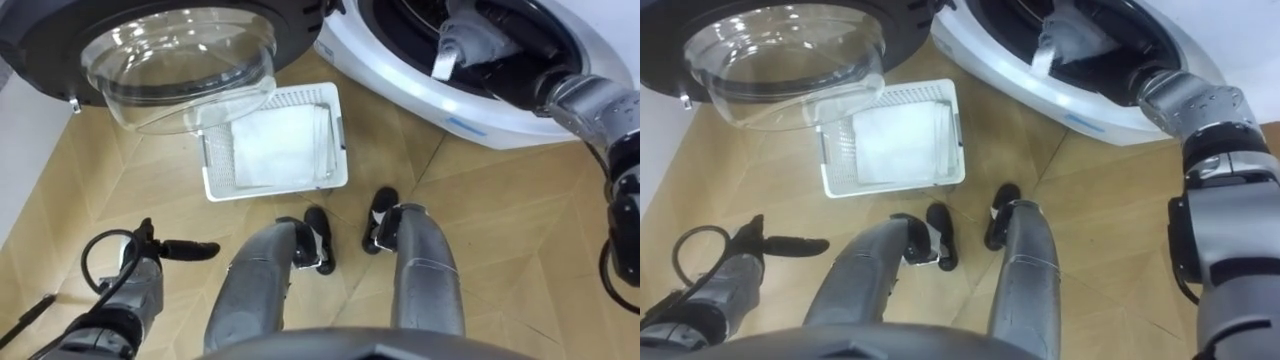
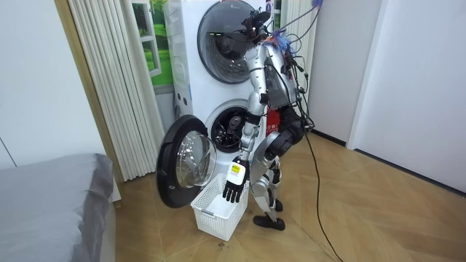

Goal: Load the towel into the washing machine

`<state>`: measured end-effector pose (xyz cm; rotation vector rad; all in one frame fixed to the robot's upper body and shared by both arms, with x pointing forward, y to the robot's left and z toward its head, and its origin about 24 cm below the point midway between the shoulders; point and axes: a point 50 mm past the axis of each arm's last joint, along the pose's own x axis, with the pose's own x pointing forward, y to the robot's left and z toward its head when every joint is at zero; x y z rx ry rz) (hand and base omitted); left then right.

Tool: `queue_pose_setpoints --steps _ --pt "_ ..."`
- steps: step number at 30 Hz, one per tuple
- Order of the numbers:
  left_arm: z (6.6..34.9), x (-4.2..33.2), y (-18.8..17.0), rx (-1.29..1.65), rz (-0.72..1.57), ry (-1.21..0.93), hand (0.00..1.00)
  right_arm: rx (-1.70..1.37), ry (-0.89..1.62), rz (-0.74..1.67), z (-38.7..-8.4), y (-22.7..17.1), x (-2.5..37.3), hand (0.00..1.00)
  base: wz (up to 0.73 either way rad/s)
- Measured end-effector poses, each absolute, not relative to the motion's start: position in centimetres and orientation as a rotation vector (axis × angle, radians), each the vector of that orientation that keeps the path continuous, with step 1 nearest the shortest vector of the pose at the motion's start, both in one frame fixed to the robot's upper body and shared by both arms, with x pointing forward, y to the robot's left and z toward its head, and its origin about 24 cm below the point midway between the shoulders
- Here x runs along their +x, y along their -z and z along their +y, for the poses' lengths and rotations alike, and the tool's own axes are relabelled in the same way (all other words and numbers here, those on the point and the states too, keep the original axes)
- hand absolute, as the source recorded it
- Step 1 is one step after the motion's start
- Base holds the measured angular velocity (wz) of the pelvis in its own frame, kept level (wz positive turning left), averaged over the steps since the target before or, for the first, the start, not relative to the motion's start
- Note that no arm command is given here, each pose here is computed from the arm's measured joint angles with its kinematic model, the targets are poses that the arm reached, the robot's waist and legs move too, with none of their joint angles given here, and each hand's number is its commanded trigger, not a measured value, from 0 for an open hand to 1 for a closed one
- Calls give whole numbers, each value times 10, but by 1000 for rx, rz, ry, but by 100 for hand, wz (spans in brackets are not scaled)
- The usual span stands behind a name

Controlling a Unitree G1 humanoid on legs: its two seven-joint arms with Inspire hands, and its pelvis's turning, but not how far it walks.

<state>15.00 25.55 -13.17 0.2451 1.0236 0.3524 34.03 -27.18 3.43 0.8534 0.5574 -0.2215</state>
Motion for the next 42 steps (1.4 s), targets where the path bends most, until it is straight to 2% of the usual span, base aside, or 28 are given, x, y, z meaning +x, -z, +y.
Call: queue_pose_setpoints --steps 22,29,37,42 --pt "245 147 137 200 1044 -382 0 891 309 554 -275 -40 342 0 0" --pt "247 136 141 180 1076 -391 0 920 335 560 -286 -14 320 0 4" --pt "251 102 151 147 1161 -391 0 839 361 601 -296 53 249 0 -5" --pt "262 63 155 160 1224 -426 0 497 408 822 -299 109 162 0 5"
